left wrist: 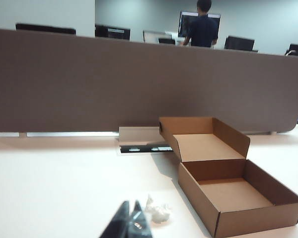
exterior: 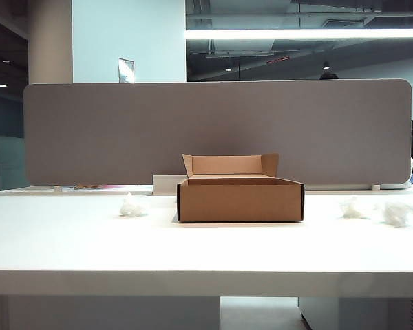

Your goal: Pick up all the paper balls on the table and put them in the paper box.

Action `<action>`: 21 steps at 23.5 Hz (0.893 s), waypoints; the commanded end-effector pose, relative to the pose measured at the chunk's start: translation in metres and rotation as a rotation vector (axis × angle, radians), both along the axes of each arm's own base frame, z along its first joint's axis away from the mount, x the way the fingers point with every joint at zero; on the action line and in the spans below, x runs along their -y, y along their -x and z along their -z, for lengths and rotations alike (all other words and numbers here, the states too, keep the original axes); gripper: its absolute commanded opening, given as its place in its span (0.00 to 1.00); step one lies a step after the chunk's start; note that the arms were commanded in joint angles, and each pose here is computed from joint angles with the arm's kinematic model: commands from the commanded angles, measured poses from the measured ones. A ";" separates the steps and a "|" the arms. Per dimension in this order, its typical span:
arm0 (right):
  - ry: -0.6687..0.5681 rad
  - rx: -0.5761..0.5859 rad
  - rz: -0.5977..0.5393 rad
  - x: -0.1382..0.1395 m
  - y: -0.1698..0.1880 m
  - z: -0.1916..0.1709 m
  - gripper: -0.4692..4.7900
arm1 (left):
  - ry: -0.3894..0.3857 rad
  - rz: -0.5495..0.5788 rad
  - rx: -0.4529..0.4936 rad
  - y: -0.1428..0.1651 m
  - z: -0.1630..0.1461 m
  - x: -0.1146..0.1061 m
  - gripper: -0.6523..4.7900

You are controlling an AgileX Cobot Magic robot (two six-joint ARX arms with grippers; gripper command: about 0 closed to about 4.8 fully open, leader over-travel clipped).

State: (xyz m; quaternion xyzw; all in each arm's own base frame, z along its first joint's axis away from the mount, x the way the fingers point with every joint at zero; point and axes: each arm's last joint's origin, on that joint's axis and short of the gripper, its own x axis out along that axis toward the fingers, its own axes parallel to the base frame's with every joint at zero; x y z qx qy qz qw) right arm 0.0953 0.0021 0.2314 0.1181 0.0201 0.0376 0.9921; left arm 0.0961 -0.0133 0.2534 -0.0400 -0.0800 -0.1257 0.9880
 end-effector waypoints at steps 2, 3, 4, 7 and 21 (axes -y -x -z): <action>0.000 -0.032 0.001 0.000 -0.012 -0.018 0.09 | -0.001 0.007 0.006 -0.015 -0.013 0.002 0.11; 0.000 -0.040 0.000 0.000 -0.015 -0.020 0.09 | -0.001 0.008 0.003 -0.017 -0.013 0.002 0.11; 0.000 -0.047 0.000 0.000 -0.017 -0.022 0.09 | -0.002 0.008 -0.002 -0.020 -0.013 0.002 0.11; 0.000 -0.071 -0.001 0.000 -0.024 -0.028 0.09 | -0.004 0.008 -0.030 -0.027 -0.011 0.003 0.11; 0.055 -0.323 -0.014 0.000 -0.102 -0.038 0.09 | -0.035 0.070 -0.268 -0.105 -0.026 0.012 0.11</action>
